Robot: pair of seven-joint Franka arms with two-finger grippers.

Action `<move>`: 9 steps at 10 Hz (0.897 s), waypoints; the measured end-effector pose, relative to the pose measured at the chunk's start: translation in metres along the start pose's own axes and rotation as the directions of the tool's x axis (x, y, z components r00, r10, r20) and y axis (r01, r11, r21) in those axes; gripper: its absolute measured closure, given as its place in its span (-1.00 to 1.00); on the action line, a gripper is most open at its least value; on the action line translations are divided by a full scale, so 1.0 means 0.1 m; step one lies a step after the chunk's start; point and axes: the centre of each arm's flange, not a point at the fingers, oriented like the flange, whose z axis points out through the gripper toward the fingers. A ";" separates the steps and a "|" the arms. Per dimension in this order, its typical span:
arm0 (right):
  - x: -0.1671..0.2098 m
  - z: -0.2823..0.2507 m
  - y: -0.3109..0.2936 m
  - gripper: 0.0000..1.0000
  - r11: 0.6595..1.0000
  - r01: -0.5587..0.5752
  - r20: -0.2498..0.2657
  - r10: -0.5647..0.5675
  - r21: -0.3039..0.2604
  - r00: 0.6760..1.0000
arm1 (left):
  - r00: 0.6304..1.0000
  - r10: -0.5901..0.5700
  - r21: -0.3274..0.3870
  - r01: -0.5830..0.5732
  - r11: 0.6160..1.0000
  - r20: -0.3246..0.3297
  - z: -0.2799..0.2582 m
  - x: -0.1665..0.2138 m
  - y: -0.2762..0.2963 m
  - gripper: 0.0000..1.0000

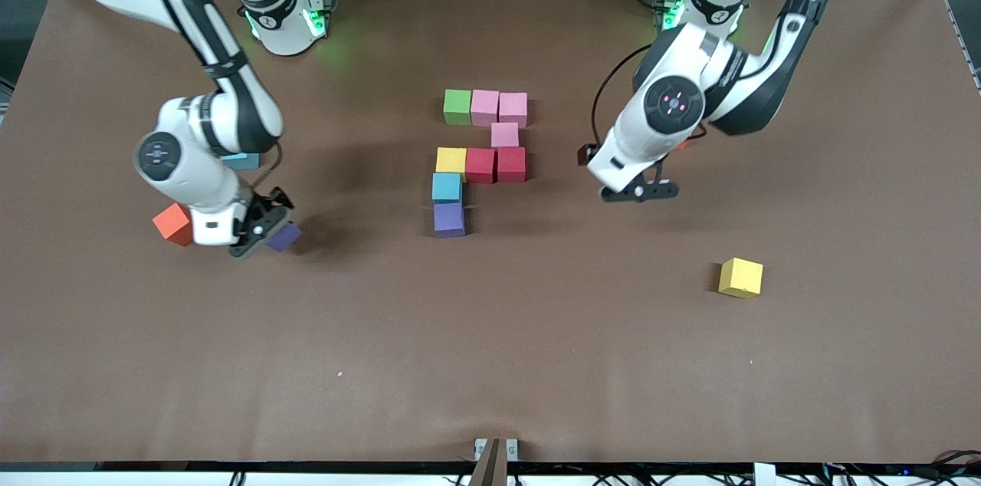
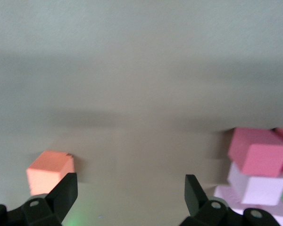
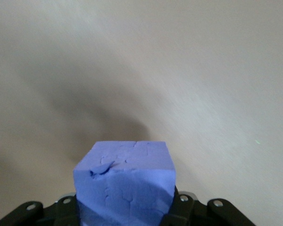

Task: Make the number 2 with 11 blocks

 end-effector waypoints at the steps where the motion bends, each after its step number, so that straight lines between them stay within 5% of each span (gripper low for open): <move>1: 0.15 0.00 -0.13 -0.19 1.000 -0.025 -0.014 0.026 0.010 1.000 | 1.000 0.009 0.025 -0.009 1.000 0.009 0.08 -0.15 -0.09 -1.00; 6: 1.13 -0.18 -0.68 -0.19 0.990 -0.091 -0.163 0.107 0.104 0.981 | 0.997 0.025 0.090 -0.031 0.995 0.069 0.53 -0.47 -0.47 -1.00; 9: 1.70 -0.19 -1.03 -0.19 0.968 -0.200 -0.161 0.223 0.150 0.961 | 0.994 0.099 0.088 -0.103 0.991 0.049 0.67 -0.58 -0.56 -1.00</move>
